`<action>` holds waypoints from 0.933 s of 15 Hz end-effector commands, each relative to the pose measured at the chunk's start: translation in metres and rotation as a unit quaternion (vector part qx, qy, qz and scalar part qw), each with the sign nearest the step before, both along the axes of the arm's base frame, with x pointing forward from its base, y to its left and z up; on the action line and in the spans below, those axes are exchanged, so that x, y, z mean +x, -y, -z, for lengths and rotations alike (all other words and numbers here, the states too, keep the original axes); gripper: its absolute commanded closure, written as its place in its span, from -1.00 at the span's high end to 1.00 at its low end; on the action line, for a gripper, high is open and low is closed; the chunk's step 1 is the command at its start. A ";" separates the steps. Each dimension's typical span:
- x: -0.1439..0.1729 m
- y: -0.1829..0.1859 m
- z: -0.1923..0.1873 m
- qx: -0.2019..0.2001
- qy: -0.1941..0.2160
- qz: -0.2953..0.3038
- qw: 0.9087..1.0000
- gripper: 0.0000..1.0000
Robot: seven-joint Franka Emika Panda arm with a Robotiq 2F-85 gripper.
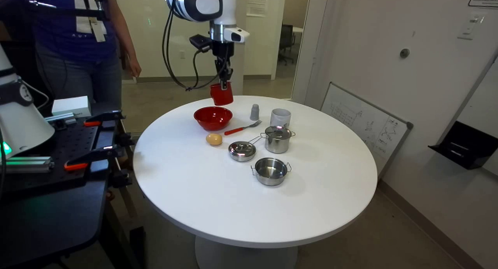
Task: Pick the cup in the bowl and put it on the table
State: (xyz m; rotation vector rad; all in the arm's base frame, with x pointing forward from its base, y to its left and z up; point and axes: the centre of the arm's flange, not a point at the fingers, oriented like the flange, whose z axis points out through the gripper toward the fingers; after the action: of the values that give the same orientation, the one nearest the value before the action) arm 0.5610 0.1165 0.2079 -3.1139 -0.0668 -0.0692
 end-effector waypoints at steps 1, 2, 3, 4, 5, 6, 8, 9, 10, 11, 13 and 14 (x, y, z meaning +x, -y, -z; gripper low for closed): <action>-0.040 0.029 -0.039 -0.005 0.010 0.044 0.999 -0.96; -0.050 0.040 -0.044 -0.007 0.011 0.063 0.998 -0.96; -0.061 0.053 -0.050 -0.008 0.013 0.086 0.996 -0.96; -0.072 0.063 -0.052 -0.011 0.013 0.107 0.994 -0.96; -0.083 0.076 -0.057 -0.010 0.013 0.131 0.991 -0.96; -0.094 0.086 -0.058 -0.012 0.013 0.151 0.988 -0.96; -0.116 0.105 -0.061 -0.006 0.015 0.190 0.982 -0.96; -0.126 0.112 -0.062 -0.003 0.016 0.209 0.978 -0.96; -0.138 0.120 -0.062 0.003 0.020 0.230 0.973 -0.96; -0.149 0.127 -0.061 0.011 0.031 0.256 0.966 -0.96; -0.168 0.137 -0.060 0.015 0.047 0.299 0.953 -0.96; -0.177 0.141 -0.057 0.016 0.053 0.317 0.947 -0.96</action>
State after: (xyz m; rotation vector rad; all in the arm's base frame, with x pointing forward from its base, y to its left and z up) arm 0.4251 -0.0158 0.2583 -3.0252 0.7409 -0.1429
